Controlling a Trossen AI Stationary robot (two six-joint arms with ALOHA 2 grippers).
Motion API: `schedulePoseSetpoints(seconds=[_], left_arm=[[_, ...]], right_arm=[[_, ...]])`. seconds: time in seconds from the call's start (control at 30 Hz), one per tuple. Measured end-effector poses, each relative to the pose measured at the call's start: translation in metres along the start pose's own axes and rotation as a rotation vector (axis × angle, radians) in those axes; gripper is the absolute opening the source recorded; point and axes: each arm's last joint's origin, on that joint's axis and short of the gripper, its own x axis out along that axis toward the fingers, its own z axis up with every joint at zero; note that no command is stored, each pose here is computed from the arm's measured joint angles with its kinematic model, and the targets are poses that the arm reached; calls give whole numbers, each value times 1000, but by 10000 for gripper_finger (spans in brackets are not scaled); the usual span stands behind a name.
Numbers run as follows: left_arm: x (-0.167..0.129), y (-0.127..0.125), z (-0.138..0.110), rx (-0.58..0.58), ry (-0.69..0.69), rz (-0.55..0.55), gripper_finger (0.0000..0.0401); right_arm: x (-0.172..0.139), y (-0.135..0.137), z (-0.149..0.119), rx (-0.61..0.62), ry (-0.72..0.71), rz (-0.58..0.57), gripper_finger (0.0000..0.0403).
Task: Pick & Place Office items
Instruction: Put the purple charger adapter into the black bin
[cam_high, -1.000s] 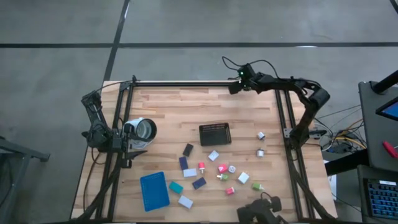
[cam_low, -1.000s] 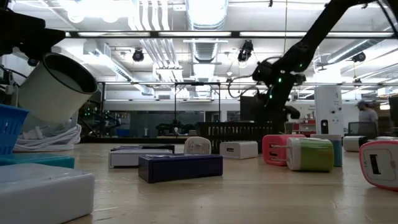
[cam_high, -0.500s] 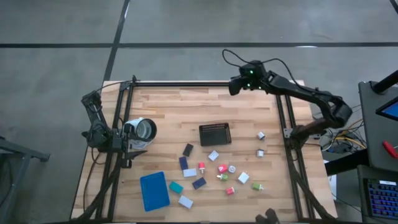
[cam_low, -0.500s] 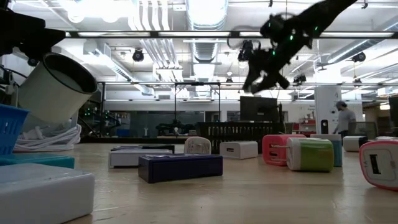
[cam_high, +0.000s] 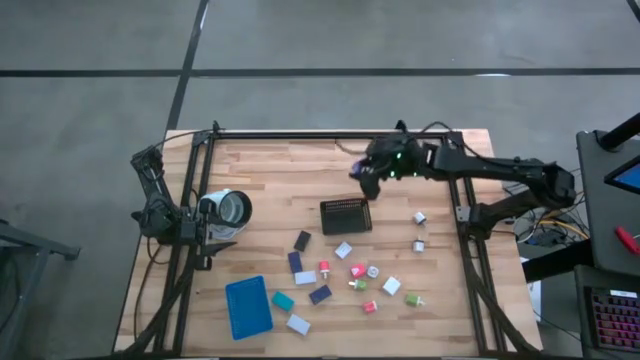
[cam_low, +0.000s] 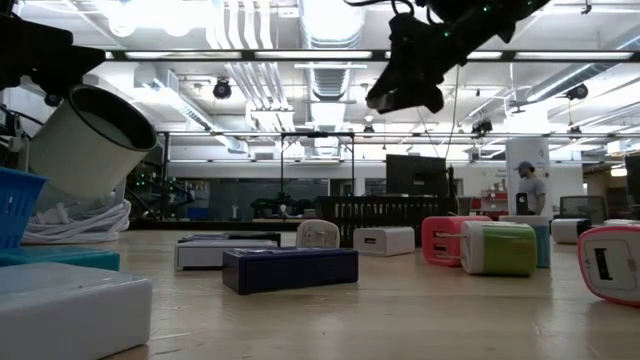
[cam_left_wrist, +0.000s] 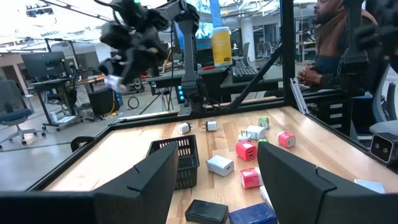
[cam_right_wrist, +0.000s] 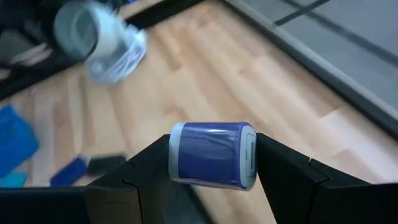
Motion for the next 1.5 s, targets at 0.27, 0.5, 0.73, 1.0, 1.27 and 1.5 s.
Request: schedulePoseSetpoints(seconds=[0.27,0.5,0.73,1.0,1.27,1.5], left_arm=[[0,0,0,0,0,0,225],[0,0,0,0,0,0,225],[0,0,0,0,0,0,225],[0,0,0,0,0,0,225],[0,0,0,0,0,0,225],[0,0,0,0,0,0,225]], right_arm=[[17,26,-26,-68,101,57,210],[28,38,-41,-110,164,81,210],[53,40,-60,-112,268,66,210],[86,32,-87,-110,405,26,210],[95,31,-95,-74,444,13,210],[102,28,-102,-58,474,-2,210]])
